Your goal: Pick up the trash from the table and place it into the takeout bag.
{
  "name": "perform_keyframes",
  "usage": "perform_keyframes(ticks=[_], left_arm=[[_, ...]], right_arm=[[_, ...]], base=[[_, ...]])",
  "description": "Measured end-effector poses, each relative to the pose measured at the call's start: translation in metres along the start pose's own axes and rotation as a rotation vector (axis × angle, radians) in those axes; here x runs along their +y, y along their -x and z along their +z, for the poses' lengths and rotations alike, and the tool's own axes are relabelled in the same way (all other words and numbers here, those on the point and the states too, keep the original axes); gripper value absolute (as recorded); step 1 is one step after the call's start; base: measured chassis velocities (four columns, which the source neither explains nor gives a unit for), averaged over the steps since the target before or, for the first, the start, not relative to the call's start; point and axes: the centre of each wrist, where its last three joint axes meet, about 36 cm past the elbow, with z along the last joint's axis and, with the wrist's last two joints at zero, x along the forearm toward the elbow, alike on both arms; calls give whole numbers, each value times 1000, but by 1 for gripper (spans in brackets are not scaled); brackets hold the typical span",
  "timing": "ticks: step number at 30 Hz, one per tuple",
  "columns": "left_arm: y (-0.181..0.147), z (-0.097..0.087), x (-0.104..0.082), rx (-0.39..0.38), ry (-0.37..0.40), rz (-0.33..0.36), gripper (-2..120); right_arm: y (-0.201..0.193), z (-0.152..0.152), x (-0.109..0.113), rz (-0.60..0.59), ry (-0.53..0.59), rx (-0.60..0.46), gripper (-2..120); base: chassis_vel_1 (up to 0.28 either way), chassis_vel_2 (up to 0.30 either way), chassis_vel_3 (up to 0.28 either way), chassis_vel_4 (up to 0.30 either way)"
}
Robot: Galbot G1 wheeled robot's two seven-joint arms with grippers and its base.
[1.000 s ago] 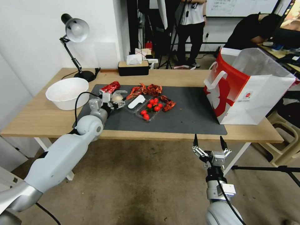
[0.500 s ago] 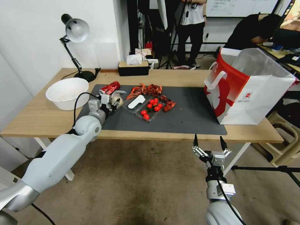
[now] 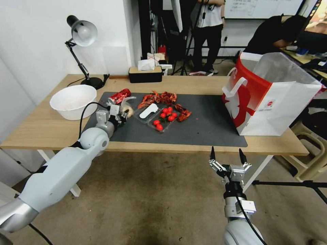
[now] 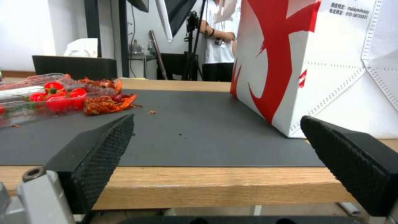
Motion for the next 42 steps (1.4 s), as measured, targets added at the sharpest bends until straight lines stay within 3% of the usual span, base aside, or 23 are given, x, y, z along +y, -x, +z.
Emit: perform_keyframes(ticks=[2,8,16,20,21,23,24,26,28,32,34,36,37,40,41,42], left_arm=[[0,0,0,0,5,2,3],[-1,-7,2,-51,7,17,3],[-7,-42,-3,-168,27,58,3],[-9,-73,-18,-237,48,108,3],[-9,-73,-18,-237,48,108,3],[-9,-102,-36,-298,64,176,3],[-9,-102,-36,-298,64,176,3],[-6,-124,-56,-341,84,239,3],[-5,-130,-64,-352,88,259,3],[-3,-183,-125,-429,123,405,3],[-3,-191,-135,-439,131,425,3],[-2,-212,-167,-461,162,489,3],[-2,-212,-167,-461,162,489,3],[-2,-237,-211,-486,195,567,3],[-2,-237,-211,-486,195,567,3],[-1,-242,-223,-489,203,586,3]], right_arm=[[0,0,0,0,0,0,100],[0,0,0,0,0,-1,100],[1,-1,1,-1,1,-5,100],[2,-1,1,-1,0,-6,100],[2,-1,1,-1,0,-6,100],[2,0,0,-1,-2,-5,100],[2,0,0,-1,-2,-5,100],[1,0,-1,-2,-7,-4,100],[2,0,-2,-1,-8,-4,100],[4,-2,-2,2,-11,-7,100],[4,-2,-2,2,-11,-7,100],[4,-2,-3,2,-12,-7,100],[4,-2,-3,2,-12,-7,100],[4,-3,-4,4,-13,-10,100],[4,-3,-4,4,-13,-10,100],[4,-4,-4,5,-13,-10,100]], base=[[0,0,0,0],[0,0,0,0],[0,0,0,0],[0,0,0,0],[0,0,0,0],[0,0,0,0],[0,0,0,0],[0,0,0,0],[0,0,0,0],[0,0,0,0],[0,0,0,0],[0,0,0,0],[0,0,0,0],[0,0,0,0],[0,0,0,0],[0,0,0,0]])
